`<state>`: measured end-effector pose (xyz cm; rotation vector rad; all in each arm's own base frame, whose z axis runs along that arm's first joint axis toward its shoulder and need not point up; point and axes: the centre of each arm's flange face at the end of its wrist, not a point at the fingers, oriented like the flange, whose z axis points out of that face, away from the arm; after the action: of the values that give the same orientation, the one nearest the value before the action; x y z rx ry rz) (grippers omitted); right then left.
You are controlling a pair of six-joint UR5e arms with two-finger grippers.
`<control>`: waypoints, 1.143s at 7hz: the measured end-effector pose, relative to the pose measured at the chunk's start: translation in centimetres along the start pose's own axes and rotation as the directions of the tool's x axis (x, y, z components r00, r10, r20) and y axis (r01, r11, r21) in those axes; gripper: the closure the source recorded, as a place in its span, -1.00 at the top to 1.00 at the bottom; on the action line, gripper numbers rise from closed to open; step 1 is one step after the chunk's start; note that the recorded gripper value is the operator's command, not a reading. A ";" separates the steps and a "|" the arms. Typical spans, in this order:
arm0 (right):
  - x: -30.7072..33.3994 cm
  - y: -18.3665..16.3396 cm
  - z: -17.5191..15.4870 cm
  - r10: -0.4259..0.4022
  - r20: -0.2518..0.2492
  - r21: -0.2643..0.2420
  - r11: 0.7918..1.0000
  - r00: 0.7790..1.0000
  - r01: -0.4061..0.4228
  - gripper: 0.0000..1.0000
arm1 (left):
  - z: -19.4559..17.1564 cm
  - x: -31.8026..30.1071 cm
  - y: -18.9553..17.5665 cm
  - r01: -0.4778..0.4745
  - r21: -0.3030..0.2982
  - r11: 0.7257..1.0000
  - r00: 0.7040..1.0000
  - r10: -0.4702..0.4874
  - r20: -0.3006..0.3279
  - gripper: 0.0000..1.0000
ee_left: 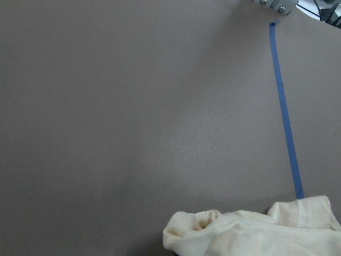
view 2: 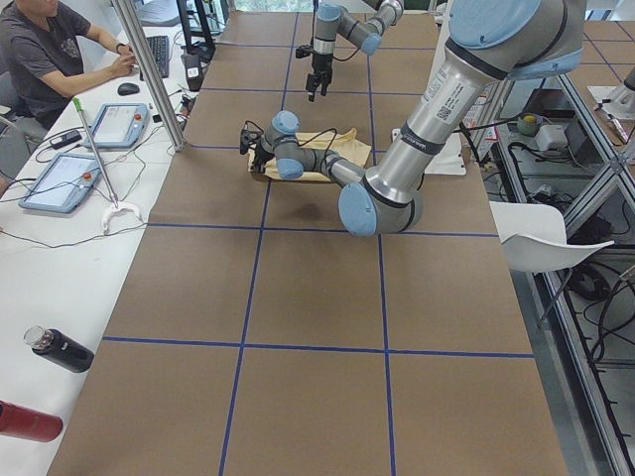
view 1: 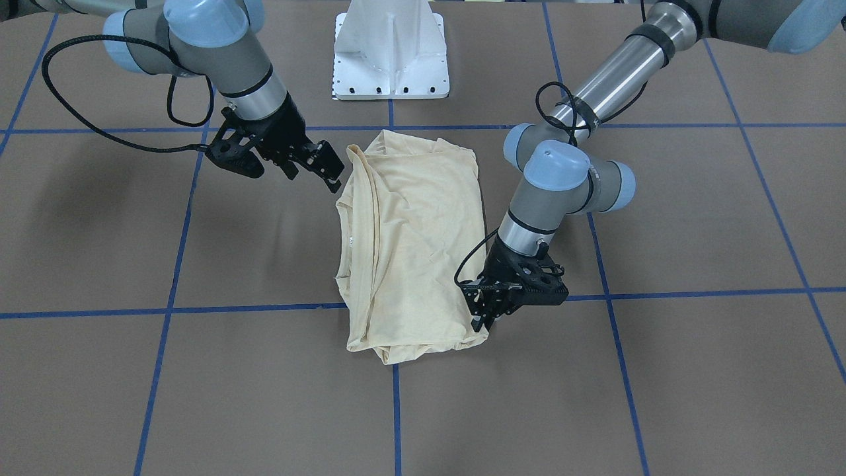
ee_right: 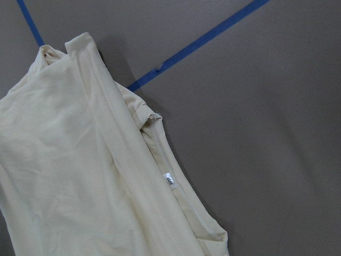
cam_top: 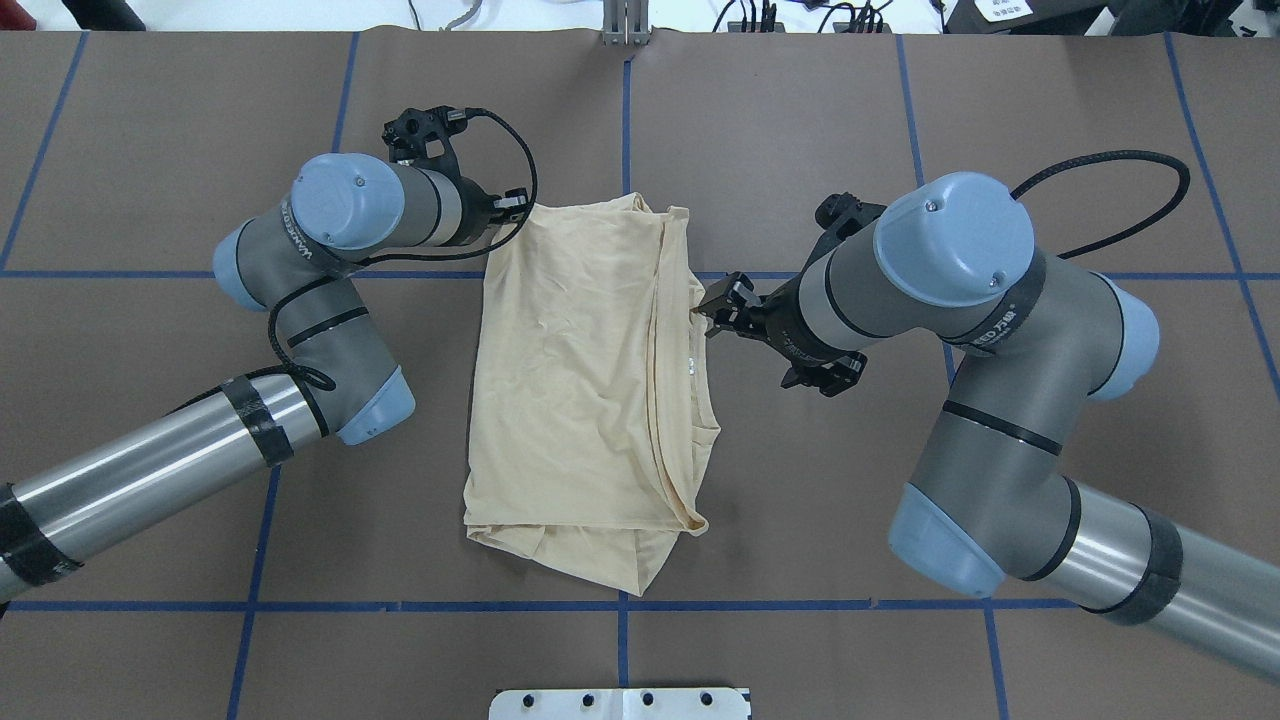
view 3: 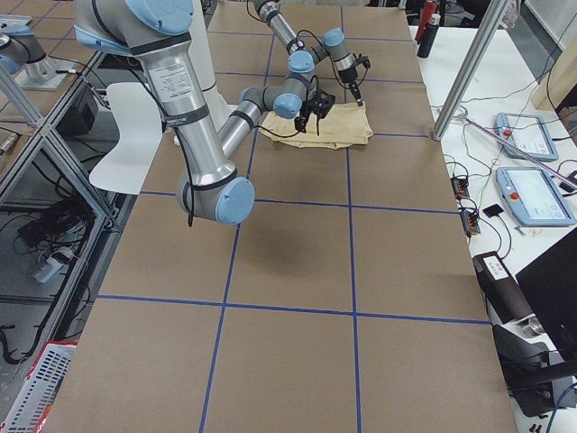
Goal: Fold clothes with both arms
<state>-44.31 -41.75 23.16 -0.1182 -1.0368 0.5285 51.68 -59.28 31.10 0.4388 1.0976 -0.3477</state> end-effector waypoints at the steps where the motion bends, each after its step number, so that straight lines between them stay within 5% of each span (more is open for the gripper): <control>1: 0.0 0.3 0.4 -0.033 -0.001 0.018 0.999 0.999 0.033 1.00 | -0.5 -0.3 -1.2 0.004 0.015 1.000 1.000 -0.004 -0.003 1.00; 3: -0.4 2.7 1.7 -0.215 -0.009 0.059 0.975 0.976 0.216 1.00 | -3.4 -2.0 -3.1 -0.043 0.027 0.999 0.999 0.044 -0.024 1.00; 5: -0.5 5.9 4.0 -0.427 -0.047 0.065 0.901 0.903 0.430 1.00 | -7.8 -5.3 -2.3 -0.127 0.003 0.992 0.990 0.127 -0.058 1.00; 8: -1.7 8.7 8.8 -0.578 -0.179 0.019 0.807 0.796 0.591 0.88 | -10.9 -7.6 -1.1 -0.152 -0.009 0.988 0.985 0.151 -0.079 1.00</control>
<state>-55.59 -36.38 23.42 0.2234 -0.8305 -0.0161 39.57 -54.38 33.59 0.5227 1.1350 -0.1894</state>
